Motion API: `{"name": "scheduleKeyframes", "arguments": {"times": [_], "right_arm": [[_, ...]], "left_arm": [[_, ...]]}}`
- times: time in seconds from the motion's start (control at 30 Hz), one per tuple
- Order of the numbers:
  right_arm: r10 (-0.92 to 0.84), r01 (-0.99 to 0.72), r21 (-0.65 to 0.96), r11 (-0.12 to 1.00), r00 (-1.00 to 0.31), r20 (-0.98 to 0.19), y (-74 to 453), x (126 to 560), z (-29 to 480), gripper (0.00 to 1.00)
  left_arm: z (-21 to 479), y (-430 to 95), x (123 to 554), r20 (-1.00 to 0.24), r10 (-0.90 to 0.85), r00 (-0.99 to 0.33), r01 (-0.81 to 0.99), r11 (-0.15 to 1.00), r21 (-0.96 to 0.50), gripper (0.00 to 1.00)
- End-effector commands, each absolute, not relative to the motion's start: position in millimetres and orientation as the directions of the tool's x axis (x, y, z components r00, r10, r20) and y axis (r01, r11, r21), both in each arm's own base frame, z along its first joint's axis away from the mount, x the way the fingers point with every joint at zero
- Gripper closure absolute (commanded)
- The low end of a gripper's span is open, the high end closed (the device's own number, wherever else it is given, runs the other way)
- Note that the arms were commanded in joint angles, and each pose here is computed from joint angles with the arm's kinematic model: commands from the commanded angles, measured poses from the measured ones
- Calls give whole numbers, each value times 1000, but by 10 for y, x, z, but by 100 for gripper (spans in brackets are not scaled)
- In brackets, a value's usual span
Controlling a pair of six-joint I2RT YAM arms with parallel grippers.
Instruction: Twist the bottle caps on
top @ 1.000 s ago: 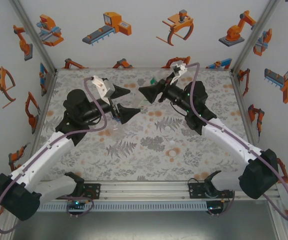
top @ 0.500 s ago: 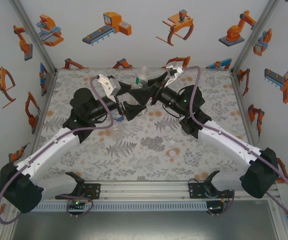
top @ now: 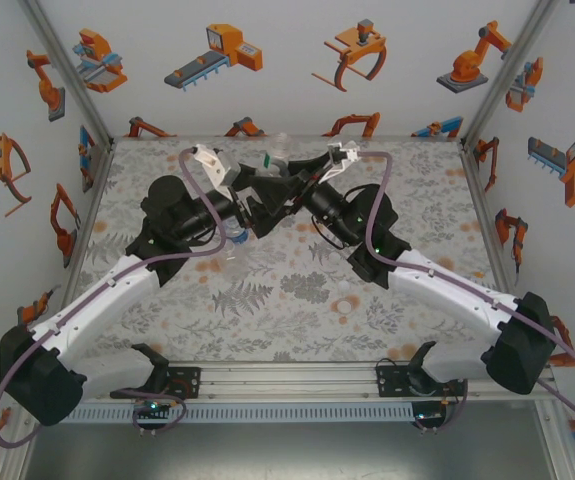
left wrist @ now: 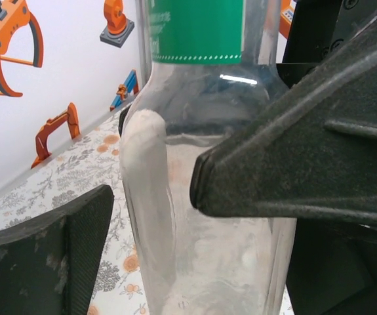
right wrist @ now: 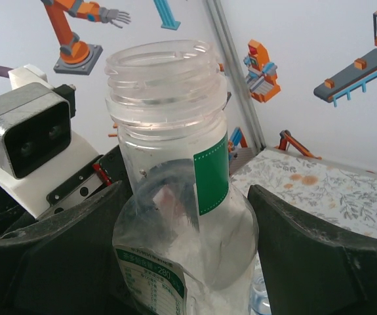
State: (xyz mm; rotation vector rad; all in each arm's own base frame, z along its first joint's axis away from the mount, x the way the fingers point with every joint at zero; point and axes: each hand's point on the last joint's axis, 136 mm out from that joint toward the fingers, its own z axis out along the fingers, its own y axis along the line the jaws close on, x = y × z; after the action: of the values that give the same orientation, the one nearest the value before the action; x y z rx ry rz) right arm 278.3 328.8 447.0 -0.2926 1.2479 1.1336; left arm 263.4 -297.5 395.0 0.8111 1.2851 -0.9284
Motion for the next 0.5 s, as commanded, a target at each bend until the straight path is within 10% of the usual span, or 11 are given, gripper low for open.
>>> {"name": "scheduleKeyframes", "arguments": {"times": [0.0,0.27,0.47], "right_arm": [[590,-808,392,439,-69,-804,3177,2701,4683,61],[553,-869,309,387,-49,-832,3232,2499,4803,55],[455,-914,201,353,-20,-890,3212,2222,4919,22]], "left_arm": [[3980,-2950,2614,-991,-124,44,904,428,-13,22],[4097,-3011,2353,-984,-142,108,952,299,61,46],[4223,-3000,2127,-976,-157,148,972,203,115,53]]}}
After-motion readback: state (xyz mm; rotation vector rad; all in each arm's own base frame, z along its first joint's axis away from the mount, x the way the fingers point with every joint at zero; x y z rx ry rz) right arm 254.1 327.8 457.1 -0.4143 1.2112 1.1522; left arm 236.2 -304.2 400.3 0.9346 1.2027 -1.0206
